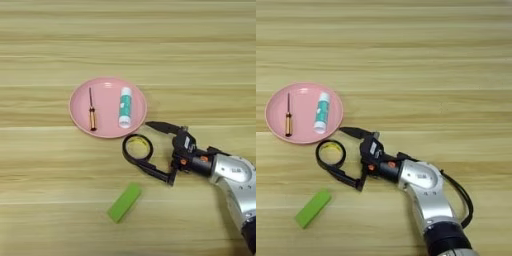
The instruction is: Move the objects on the table
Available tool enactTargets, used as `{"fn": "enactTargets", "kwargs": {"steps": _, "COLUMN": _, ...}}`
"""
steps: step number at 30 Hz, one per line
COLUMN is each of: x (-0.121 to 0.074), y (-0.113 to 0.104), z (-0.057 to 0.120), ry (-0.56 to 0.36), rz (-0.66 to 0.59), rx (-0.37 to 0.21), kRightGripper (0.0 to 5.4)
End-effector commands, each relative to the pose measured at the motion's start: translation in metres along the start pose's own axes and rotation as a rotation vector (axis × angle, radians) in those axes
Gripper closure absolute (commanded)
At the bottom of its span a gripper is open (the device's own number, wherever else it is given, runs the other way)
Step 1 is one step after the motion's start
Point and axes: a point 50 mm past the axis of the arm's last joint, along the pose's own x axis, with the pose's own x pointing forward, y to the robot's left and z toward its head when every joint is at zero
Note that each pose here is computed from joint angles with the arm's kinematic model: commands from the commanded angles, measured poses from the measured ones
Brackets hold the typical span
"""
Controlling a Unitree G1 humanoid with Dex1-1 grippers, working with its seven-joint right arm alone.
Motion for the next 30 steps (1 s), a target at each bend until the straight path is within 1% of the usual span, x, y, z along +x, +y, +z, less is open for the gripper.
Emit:
{"fn": "enactTargets", "kwargs": {"steps": 1, "x": 0.001, "y": -0.018, "z": 0.024, "ry": -0.083, "rz": -0.034, "rx": -0.071, "kRightGripper": 0.05}}
{"fn": "enactTargets", "kwargs": {"steps": 8, "x": 0.002, "y": -0.021, "z": 0.028, "ry": -0.108, "rz": -0.069, "rx": -0.069, "kRightGripper": 0.05}}
{"fn": "enactTargets", "kwargs": {"steps": 11, "x": 0.003, "y": -0.023, "z": 0.031, "ry": -0.135, "rz": -0.089, "rx": -0.068, "kRightGripper": 0.05}}
{"fn": "enactTargets", "kwargs": {"steps": 17, "x": 0.004, "y": -0.027, "z": 0.042, "ry": -0.218, "rz": -0.125, "rx": -0.055, "kRightGripper": 0.05}}
{"fn": "enactTargets", "kwargs": {"steps": 21, "x": 0.004, "y": -0.033, "z": 0.052, "ry": -0.278, "rz": -0.182, "rx": -0.044, "kRightGripper": 0.05}}
{"fn": "enactTargets", "kwargs": {"steps": 24, "x": 0.004, "y": -0.038, "z": 0.057, "ry": -0.306, "rz": -0.242, "rx": -0.037, "kRightGripper": 0.05}}
{"fn": "enactTargets", "kwargs": {"steps": 30, "x": 0.001, "y": -0.048, "z": 0.071, "ry": -0.361, "rz": -0.322, "rx": -0.013, "kRightGripper": 0.05}}
